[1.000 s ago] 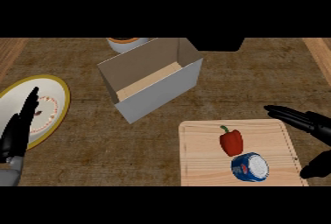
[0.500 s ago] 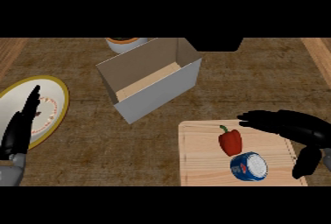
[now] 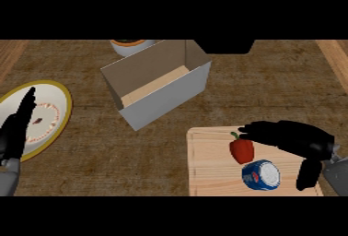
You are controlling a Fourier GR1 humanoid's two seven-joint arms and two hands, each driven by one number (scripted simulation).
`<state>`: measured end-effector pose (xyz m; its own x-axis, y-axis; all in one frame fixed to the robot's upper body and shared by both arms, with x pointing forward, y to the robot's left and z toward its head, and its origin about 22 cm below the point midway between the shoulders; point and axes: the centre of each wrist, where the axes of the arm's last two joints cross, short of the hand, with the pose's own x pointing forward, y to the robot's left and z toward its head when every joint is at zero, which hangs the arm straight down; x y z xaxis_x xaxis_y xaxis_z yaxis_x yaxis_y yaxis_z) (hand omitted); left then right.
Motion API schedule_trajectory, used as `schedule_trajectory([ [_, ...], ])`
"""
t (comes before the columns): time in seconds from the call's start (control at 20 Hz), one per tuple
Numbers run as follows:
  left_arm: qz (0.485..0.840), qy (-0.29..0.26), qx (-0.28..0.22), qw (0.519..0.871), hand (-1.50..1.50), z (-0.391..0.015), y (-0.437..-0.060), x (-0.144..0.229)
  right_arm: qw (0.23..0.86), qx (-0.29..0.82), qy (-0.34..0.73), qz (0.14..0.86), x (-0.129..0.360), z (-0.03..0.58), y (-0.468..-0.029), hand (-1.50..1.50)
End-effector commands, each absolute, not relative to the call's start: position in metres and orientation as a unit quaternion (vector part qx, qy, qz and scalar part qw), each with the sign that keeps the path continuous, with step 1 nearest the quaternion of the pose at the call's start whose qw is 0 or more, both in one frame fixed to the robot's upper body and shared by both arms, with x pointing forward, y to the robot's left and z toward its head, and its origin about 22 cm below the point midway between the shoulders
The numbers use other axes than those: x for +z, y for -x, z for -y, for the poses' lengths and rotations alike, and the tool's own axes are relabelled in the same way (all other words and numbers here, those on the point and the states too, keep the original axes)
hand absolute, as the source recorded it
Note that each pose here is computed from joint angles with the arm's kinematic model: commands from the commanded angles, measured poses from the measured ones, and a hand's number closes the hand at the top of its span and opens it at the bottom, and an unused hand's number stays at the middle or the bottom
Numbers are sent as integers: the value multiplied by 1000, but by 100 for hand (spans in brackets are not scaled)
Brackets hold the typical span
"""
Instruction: Pick the can from the cutting board and place it in the cardboard box
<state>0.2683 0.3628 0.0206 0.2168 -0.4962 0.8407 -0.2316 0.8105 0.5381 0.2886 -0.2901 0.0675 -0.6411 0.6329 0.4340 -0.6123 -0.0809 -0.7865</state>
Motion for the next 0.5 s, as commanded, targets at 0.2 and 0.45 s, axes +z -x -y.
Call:
schedule_trajectory([
  [0.2, 619, -297, -94, 721, 0, -353, -252, 5, 424, 736, 1, 528, 59, 269, -295, -150],
  [0.45, 618, -290, -94, 725, 0, -346, -249, 18, 421, 731, -35, 536, 63, 287, -272, -150],
])
